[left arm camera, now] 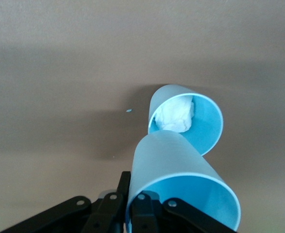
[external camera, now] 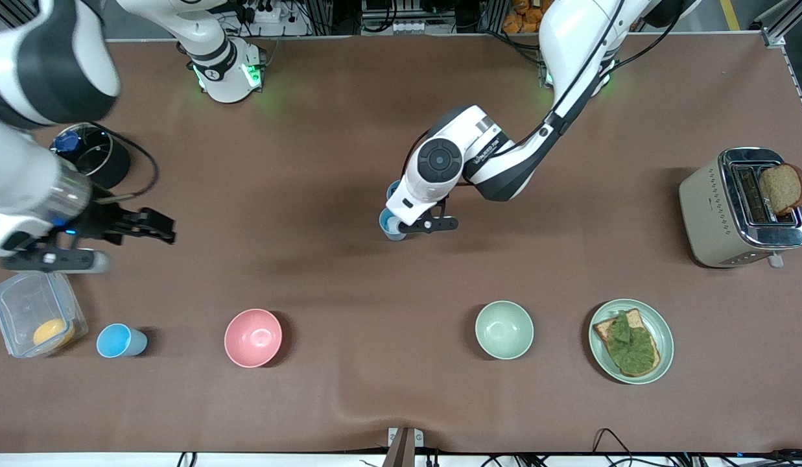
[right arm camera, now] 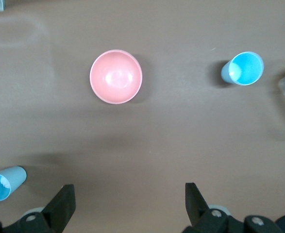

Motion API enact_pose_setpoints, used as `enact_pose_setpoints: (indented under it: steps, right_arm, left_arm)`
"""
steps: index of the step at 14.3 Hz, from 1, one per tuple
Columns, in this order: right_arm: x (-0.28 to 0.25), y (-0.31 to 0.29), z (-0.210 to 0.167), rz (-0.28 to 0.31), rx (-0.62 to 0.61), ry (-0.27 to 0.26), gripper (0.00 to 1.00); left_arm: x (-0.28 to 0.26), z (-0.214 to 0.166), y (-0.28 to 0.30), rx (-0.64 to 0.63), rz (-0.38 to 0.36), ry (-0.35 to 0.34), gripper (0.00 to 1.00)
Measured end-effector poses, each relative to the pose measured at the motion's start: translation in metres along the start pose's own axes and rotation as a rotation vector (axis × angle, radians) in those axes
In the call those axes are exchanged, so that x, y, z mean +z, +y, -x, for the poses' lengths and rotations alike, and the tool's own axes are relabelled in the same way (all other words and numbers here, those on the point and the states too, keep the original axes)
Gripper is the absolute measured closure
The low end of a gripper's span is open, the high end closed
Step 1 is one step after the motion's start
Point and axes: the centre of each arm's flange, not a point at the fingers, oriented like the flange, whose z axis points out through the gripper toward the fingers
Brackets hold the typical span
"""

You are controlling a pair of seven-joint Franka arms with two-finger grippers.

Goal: Stack blue cups with both arms
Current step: 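Lower the left gripper's cup into the tissue cup while the right gripper retracts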

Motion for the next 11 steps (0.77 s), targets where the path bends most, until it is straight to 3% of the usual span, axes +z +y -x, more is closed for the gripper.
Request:
enact_pose_setpoints:
  steps: [5,9,11]
  right_arm:
    - [-0.011,0.016,0.017,0.031,-0.03,-0.094,0.0]
    - [-0.004,0.082,0.017,0.021,-0.066,-0.067,0.0]
    - [0.001,0.11,0.038,0.019,-0.046,-0.058,0.0]
  left_arm:
    - [-0.007,-0.005,0.008,0.0,0.022,0.013,0.96]
    - [0.002,-0.006,0.015,-0.006,0.037,0.037,0.96]
    - [0.005,-0.007,0.017,-0.014,0.04,0.042,0.96]
